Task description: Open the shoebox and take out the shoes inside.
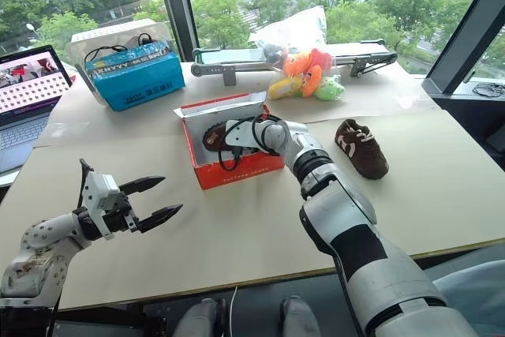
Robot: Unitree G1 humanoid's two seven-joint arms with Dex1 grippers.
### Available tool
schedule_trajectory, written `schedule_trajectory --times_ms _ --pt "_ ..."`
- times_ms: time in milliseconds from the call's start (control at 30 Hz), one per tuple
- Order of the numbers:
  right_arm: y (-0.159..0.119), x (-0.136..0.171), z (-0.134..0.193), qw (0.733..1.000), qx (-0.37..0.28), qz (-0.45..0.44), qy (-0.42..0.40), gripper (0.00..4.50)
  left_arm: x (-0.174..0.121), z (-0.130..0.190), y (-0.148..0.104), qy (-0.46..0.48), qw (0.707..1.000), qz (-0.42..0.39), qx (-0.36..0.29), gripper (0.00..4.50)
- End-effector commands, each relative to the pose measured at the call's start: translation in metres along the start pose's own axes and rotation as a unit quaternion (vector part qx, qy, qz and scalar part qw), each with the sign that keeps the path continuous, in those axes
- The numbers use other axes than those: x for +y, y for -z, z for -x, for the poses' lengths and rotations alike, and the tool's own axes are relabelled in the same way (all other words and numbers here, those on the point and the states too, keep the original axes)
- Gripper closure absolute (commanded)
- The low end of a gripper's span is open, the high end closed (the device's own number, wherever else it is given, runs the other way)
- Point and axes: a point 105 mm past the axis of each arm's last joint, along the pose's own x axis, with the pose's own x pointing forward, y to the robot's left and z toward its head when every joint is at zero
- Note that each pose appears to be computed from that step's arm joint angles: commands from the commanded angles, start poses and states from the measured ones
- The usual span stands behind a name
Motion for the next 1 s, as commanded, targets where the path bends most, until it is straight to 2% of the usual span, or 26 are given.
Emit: schedule_trajectory --times_ms 33,67,400,800,1000 --pt "0.007 0.01 -0.002 1.0 0.011 -0.014 -0.014 4.24 0.002 0.003 -0.015 -0.003 1.0 -0.024 -0.014 0.0" --pt "0.007 0.01 -0.002 1.0 0.01 -0.016 -0.012 4.47 0.002 0.003 -0.016 -0.003 1.0 -0.025 -0.014 0.0" --pt "0.005 0.003 -0.001 1.0 0.006 -0.022 0.004 4.47 0.003 0.003 -0.015 -0.001 1.0 -0.025 -0.011 0.0" --pt "-0.035 -0.062 0.036 0.996 -0.082 -0.004 0.02 4.47 0.003 -0.004 -0.013 0.007 1.0 -0.022 -0.013 0.0" --pt "-0.044 -0.074 0.048 0.994 -0.108 -0.002 0.025 4.47 0.004 -0.007 -0.013 0.013 1.0 -0.023 -0.013 0.0"
